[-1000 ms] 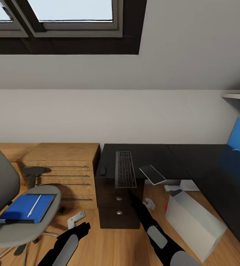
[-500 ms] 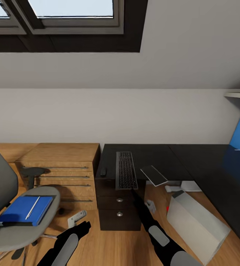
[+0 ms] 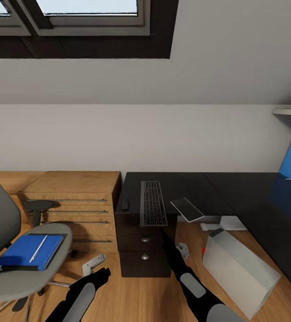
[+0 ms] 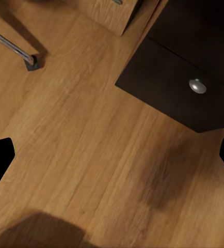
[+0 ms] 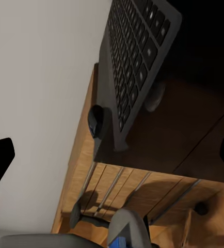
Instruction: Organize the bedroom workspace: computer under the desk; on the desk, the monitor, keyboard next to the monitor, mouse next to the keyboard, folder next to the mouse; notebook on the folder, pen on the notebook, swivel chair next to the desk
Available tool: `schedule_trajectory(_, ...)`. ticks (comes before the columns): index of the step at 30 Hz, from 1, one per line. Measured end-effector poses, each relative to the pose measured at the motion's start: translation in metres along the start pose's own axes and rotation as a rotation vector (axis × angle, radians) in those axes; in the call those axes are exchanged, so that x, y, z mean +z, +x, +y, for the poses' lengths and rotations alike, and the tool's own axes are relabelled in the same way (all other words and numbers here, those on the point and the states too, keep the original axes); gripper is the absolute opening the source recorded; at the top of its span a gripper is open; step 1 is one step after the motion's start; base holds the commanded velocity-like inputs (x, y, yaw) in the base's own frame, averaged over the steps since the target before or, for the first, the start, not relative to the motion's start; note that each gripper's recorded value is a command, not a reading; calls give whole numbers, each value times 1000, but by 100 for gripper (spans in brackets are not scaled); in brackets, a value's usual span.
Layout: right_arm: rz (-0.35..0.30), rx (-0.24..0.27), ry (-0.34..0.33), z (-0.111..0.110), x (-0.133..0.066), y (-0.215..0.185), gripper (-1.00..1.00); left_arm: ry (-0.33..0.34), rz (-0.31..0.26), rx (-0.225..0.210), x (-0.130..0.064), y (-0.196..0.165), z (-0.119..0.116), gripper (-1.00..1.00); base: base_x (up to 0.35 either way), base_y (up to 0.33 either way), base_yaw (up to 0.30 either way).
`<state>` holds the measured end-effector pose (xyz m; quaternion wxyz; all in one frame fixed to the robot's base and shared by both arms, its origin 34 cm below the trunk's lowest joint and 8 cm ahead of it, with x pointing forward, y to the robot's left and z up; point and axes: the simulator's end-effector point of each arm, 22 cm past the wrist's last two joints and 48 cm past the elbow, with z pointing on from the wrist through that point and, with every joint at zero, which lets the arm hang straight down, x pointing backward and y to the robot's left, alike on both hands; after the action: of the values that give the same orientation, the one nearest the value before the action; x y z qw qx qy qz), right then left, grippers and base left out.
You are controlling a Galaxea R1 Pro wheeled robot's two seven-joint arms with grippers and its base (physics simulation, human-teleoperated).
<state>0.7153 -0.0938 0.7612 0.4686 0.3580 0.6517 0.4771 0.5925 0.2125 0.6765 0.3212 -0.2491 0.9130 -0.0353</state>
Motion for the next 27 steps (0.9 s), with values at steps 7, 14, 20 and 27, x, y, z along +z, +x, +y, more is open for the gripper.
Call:
schedule_trajectory(7, 1, -1, 7, -13, 0, 4, 100, 0, 1, 0, 9, 8, 3, 100, 0, 0, 0)
schedule_trajectory(14, 1, -2, 38, -32, 1, 8, 100, 0, 0, 1, 19, 16, 6, 100, 0, 0, 0)
schedule_trajectory(20, 1, -2, 40, -43, 1, 11, 100, -1, -1, 1, 27, 22, 10, 100, 0, 0, 0)
schedule_trajectory(27, 3, -4, 42, -44, 1, 12, 100, 3, 0, 6, 27, 23, 8, 100, 0, 0, 0)
